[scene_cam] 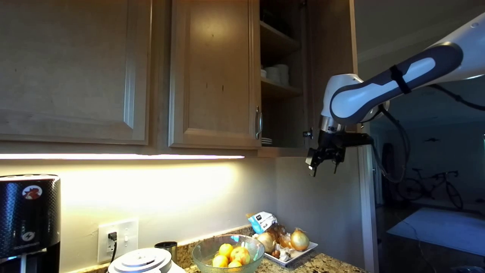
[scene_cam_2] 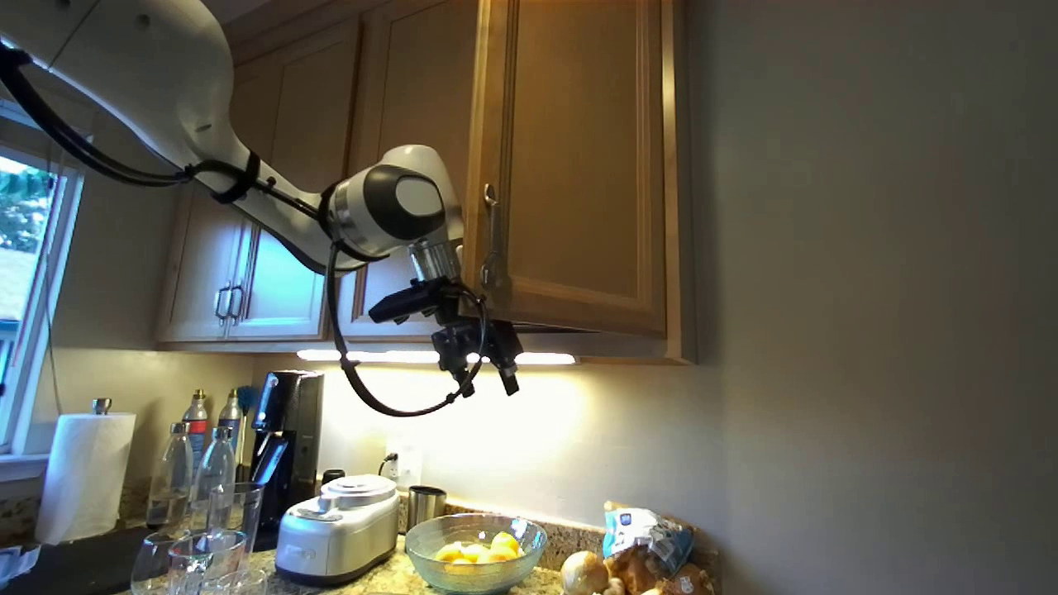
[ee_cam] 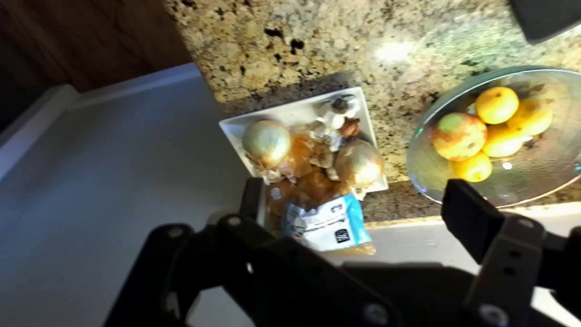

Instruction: Open the top cupboard doors

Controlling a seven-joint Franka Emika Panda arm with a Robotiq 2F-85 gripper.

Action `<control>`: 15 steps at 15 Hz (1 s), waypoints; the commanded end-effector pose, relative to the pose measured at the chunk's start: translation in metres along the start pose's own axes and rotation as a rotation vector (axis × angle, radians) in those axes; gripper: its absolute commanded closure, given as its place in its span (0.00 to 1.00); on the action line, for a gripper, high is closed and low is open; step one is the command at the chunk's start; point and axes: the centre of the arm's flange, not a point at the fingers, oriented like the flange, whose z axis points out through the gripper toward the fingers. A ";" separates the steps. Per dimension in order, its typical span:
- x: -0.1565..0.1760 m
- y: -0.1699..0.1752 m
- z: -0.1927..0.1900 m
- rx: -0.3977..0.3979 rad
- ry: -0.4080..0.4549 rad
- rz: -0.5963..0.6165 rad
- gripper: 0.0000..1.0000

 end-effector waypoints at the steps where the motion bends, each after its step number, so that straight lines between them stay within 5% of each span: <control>1: -0.024 0.058 0.006 -0.105 -0.003 0.111 0.00; 8: -0.055 0.111 0.032 -0.202 -0.109 0.143 0.00; 12: -0.061 0.101 0.039 -0.175 -0.132 0.107 0.00; 15: -0.060 0.079 0.036 -0.051 -0.158 -0.007 0.00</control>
